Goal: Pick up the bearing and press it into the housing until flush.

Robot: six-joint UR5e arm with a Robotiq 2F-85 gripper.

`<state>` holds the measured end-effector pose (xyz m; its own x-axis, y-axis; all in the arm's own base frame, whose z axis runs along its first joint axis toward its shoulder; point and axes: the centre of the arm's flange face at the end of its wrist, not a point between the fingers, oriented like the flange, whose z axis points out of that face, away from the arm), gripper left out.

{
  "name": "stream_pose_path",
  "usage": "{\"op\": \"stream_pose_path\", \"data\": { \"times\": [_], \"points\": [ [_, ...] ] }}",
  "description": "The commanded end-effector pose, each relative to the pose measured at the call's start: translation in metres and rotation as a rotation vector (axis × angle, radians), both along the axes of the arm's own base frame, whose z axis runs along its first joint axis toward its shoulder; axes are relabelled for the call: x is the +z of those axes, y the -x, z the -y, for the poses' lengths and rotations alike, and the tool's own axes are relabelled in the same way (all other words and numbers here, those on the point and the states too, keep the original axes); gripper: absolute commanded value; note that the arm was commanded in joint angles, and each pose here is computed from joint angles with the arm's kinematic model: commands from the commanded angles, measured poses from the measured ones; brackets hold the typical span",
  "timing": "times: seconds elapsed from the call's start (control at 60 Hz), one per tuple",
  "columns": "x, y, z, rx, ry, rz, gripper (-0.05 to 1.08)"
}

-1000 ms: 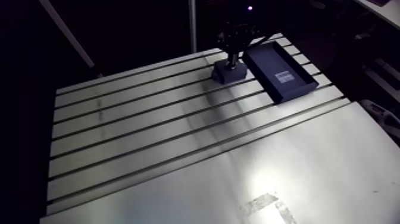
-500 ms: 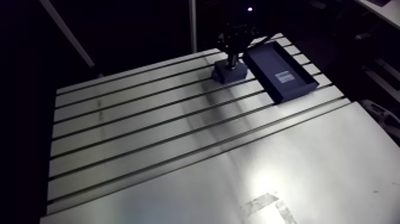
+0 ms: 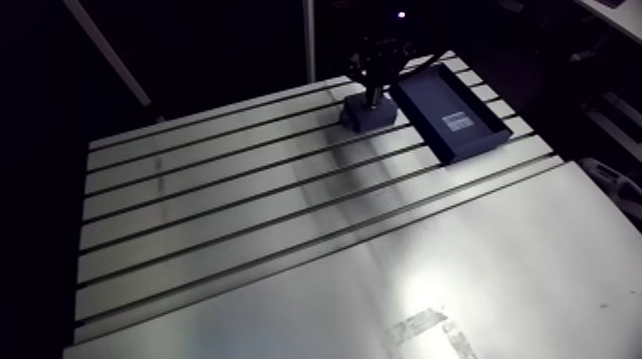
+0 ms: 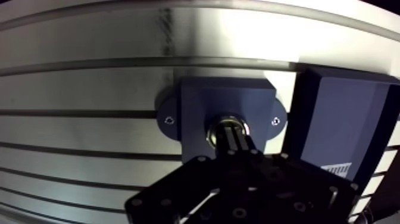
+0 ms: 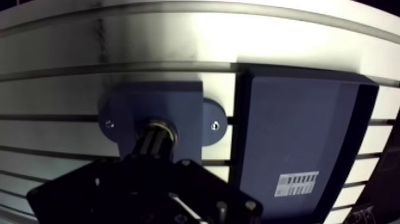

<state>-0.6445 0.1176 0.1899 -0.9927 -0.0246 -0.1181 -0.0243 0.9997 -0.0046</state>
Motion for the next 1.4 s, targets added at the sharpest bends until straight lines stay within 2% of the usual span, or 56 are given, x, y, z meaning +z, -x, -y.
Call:
{"op": "stream_pose_path", "data": {
  "times": [0.017,1.4],
  "points": [
    [-0.0032,0.0001,-0.0002,0.000,0.002,0.005,1.08],
    [-0.0035,0.0002,0.0010,0.001,0.004,0.005,1.08]
  ]
}}
